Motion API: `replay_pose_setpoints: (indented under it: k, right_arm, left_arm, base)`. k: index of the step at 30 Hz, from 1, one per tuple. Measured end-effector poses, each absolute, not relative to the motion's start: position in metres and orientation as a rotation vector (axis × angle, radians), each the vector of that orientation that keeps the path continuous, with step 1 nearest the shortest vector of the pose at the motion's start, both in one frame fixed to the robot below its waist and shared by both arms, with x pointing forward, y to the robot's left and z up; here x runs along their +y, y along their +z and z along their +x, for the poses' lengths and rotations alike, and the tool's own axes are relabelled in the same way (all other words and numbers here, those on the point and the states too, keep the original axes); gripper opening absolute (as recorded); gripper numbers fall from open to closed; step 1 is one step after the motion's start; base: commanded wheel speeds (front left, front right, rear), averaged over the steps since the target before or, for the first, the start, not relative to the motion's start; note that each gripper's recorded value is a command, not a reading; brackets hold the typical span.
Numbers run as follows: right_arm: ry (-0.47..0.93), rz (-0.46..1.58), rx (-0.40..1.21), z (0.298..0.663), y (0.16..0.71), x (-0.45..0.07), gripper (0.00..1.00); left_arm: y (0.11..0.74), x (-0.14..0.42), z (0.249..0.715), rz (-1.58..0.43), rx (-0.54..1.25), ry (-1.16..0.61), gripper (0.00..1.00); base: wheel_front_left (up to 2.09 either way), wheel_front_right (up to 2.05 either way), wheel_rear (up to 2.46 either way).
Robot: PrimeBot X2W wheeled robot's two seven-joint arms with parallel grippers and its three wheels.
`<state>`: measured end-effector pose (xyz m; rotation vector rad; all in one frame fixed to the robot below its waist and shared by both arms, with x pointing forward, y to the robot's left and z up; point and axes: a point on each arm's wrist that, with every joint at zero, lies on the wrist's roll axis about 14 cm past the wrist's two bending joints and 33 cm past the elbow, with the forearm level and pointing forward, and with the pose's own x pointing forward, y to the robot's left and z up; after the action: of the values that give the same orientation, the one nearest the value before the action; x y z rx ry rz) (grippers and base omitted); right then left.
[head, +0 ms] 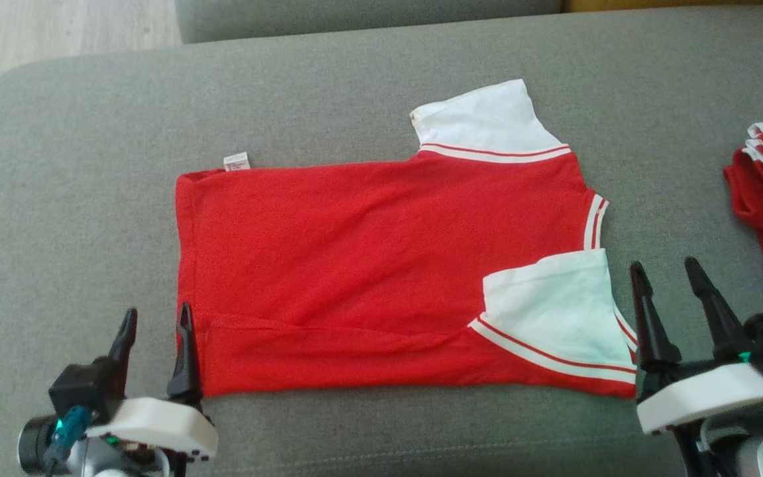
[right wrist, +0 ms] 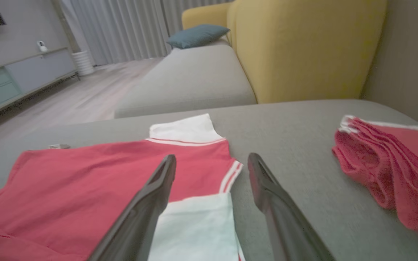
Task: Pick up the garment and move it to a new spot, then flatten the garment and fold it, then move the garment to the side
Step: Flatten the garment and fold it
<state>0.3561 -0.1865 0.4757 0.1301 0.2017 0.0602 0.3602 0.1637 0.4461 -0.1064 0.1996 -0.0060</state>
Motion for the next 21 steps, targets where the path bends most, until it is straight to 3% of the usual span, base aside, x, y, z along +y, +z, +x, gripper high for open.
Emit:
replay_pose_setpoints:
  k: [8,21]
  right_arm:
    - [0.111,0.097,0.088,0.363,0.51,-0.175,1.0]
    - [0.127,0.098,0.096,0.371,0.507,-0.171,1.0]
  left_arm:
    - [0.484,0.161,0.371,-0.06,0.051,-0.009,1.0]
    - [0.473,0.159,0.381,-0.047,0.11,-0.019,1.0]
  base:
    - [0.0,0.0,0.0]
    - [0.0,0.0,0.0]
